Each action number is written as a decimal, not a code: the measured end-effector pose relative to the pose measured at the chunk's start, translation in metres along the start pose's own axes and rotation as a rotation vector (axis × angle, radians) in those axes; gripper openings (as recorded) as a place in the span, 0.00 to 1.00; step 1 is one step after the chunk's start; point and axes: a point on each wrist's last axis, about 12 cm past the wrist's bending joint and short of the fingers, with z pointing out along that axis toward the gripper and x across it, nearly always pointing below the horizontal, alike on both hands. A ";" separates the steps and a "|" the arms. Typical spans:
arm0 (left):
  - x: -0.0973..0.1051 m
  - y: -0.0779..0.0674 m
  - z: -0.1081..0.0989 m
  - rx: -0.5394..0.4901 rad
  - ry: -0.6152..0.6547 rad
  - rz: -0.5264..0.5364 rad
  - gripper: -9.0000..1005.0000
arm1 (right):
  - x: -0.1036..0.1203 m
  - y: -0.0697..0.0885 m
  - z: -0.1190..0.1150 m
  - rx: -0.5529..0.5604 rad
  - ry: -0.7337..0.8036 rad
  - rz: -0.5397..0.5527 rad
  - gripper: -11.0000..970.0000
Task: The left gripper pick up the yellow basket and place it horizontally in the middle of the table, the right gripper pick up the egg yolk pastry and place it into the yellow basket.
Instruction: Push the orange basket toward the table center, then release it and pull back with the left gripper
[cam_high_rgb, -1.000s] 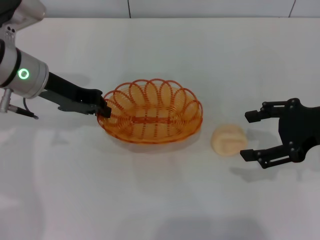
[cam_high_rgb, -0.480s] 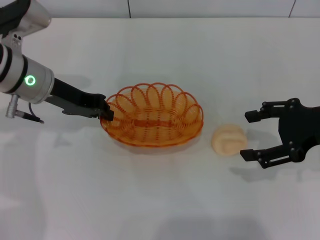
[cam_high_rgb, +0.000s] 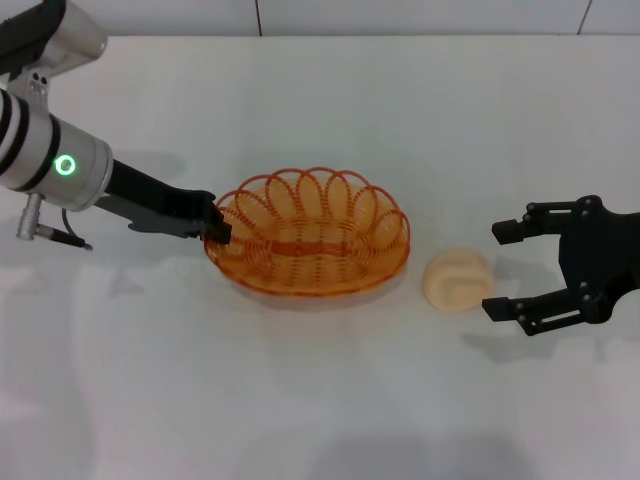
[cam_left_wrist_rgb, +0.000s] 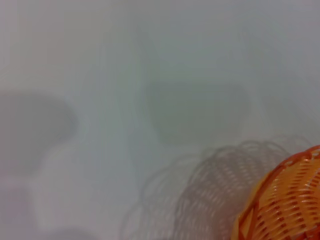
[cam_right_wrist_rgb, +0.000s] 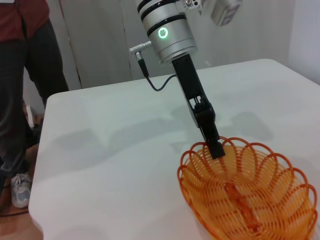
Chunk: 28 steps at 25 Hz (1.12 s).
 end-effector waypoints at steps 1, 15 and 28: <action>0.000 0.000 0.000 0.001 0.000 0.000 0.14 | 0.000 0.000 0.000 0.000 0.000 0.000 0.89; 0.005 -0.001 0.010 0.023 0.036 0.009 0.19 | 0.000 -0.001 0.000 0.004 0.001 -0.002 0.89; -0.008 -0.003 -0.011 0.091 -0.081 0.074 0.67 | 0.000 -0.001 0.000 0.004 0.002 0.000 0.89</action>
